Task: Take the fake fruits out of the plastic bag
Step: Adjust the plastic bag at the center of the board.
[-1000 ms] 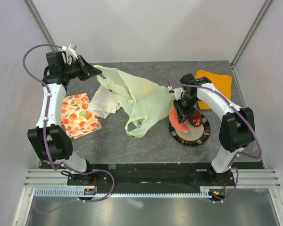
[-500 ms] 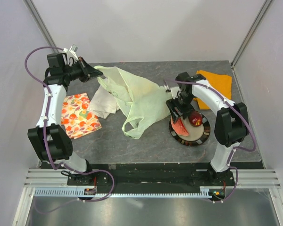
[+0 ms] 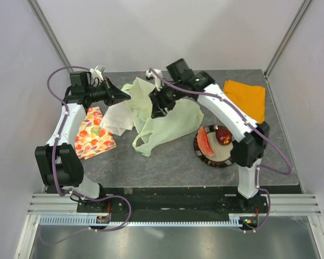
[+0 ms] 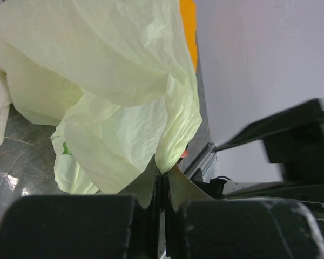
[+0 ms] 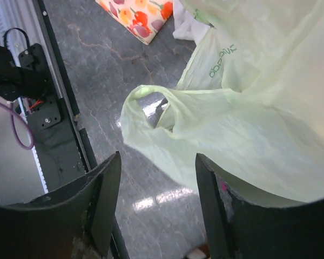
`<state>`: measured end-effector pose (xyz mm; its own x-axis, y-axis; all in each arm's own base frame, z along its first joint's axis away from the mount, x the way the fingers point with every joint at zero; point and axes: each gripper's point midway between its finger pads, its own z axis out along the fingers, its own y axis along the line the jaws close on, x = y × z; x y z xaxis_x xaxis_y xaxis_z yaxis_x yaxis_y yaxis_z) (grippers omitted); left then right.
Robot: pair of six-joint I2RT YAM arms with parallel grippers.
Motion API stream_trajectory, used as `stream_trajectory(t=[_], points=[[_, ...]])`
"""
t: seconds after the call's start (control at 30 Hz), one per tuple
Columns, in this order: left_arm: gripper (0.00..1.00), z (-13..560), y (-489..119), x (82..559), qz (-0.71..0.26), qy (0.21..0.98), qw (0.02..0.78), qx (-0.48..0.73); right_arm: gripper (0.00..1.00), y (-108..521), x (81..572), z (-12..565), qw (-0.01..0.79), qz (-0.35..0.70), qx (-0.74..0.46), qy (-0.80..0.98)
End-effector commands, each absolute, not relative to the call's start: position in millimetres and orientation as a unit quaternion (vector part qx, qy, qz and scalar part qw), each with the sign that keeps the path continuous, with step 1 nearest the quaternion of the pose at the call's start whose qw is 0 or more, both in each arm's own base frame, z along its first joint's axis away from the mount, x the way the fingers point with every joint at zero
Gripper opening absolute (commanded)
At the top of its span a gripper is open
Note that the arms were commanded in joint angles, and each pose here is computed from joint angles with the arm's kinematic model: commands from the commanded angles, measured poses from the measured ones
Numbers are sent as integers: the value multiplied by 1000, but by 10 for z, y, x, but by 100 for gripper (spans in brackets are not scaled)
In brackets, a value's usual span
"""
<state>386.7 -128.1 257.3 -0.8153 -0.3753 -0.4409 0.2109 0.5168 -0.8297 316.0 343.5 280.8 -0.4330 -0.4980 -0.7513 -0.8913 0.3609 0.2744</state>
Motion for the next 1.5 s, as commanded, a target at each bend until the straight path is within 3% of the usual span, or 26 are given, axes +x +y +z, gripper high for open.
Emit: stream_trajectory(t=[0.0, 0.1, 0.37, 0.63, 0.8, 0.97, 1.13, 1.27, 1.47], points=[[2, 2905, -1331, 3773, -520, 793, 315, -44, 63, 3877, 3482, 2441, 285, 345, -418, 791], [1, 2993, -1335, 3718, -527, 787, 316, -51, 58, 4100, 3709, 2322, 298, 349, -372, 807], [2, 2859, -1349, 3505, -530, 792, 296, -63, 57, 4253, 4343, 2121, 360, 323, -261, 835], [2, 2832, -1371, 3303, -531, 793, 292, -54, 64, 2894, 4876, 1537, 370, 85, -178, 908], [2, 2742, -1381, 3128, -531, 795, 288, -45, 65, 2088, 5023, 1682, 385, -2, -135, 913], [2, 2828, -1397, 3036, -535, 791, 295, -34, 69, 1829, 4861, 1889, 388, -34, -152, 908], [2, 2752, -1396, 3014, -535, 792, 292, -43, 64, 2827, 4226, 2445, 385, 227, -301, 842], [2, 2723, -1396, 3056, -535, 793, 287, -49, 75, 3506, 3422, 2649, 346, 339, -436, 759], [1, 2721, -1361, 3178, -535, 793, 285, -64, 80, 3698, 2731, 2294, 286, 298, -579, 703]])
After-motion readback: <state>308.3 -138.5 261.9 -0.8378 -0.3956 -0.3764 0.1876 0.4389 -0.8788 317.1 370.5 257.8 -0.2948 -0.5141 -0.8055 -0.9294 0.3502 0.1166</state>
